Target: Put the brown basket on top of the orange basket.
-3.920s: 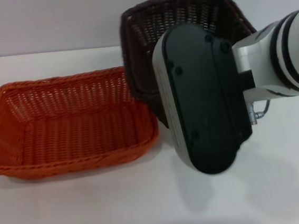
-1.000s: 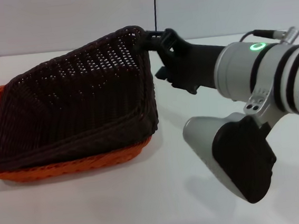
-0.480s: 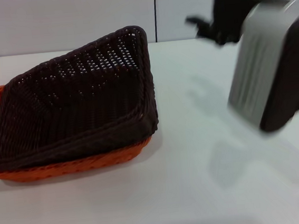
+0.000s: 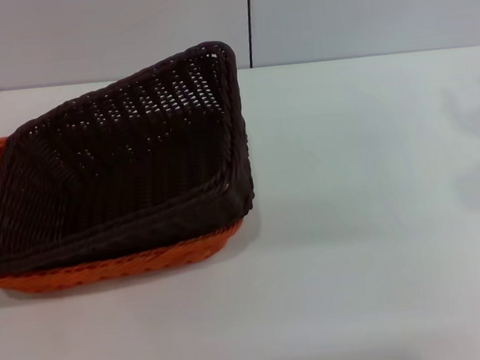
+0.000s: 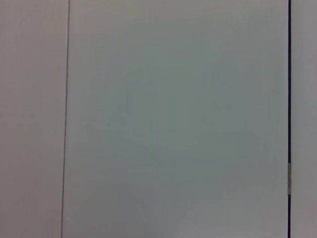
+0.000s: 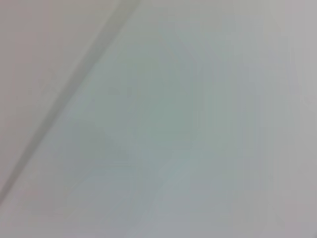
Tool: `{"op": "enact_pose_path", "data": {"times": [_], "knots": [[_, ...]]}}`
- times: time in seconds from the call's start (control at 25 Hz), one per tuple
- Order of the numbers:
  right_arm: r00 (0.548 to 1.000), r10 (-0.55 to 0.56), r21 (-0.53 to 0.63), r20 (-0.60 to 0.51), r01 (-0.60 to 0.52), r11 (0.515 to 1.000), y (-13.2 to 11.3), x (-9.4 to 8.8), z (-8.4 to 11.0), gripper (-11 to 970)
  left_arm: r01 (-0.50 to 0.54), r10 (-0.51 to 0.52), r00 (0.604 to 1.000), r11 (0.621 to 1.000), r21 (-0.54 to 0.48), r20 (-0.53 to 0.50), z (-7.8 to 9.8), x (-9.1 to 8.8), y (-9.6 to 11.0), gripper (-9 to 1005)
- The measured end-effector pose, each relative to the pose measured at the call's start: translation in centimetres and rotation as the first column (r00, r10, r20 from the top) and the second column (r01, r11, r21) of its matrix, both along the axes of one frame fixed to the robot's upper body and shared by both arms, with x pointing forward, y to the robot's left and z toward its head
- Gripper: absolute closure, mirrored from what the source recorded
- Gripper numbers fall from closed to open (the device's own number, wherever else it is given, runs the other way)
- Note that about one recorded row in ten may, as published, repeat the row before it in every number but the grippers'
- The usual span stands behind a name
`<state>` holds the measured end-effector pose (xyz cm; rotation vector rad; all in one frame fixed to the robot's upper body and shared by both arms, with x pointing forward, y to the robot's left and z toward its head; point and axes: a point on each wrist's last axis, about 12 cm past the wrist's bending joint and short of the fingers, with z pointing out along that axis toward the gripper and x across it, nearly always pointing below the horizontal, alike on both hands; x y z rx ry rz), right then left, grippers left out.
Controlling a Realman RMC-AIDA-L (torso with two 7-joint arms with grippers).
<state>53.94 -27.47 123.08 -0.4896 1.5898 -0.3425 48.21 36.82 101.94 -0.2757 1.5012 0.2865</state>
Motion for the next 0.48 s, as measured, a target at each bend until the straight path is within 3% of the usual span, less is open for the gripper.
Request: {"op": "enact_pose_path", "data": {"times": [0.08, 0.12, 0.24, 0.28, 0.32, 0.48], "knots": [[0.997, -0.073, 0.165, 0.023, 0.069, 0.984, -2.3, -0.6, -2.9, 263, -0.002, 0.002, 1.000, 1.000, 0.000, 0.009, 0.1, 0.0, 0.0, 223], [0.997, -0.073, 0.165, 0.023, 0.069, 0.984, -2.3, -0.6, -2.9, 263, -0.002, 0.002, 1.000, 1.000, 0.000, 0.009, 0.1, 0.0, 0.0, 223], [0.988, -0.146, 0.310, 0.053, 0.123, 0.943, -4.1, -1.2, -5.4, 263, -0.001, 0.001, 1.000, 1.000, 0.001, 0.019, 0.2, 0.0, 0.0, 223], [0.977, -0.204, 0.377, 0.068, 0.164, 0.912, -5.0, -1.7, -7.5, 263, 0.000, 0.000, 1.000, 1.000, 0.002, 0.021, 0.3, 0.1, 0.0, 223], [0.977, -0.204, 0.377, 0.068, 0.164, 0.912, -5.0, -1.7, -7.5, 263, 0.000, 0.000, 1.000, 1.000, 0.002, 0.021, 0.3, 0.1, 0.0, 223], [0.936, -0.305, 0.453, 0.179, 0.197, 0.870, -5.3, -2.6, -11.2, 261, 0.001, -0.001, 1.000, 1.000, 0.002, 0.025, 0.4, 0.3, -0.1, 223]]}}
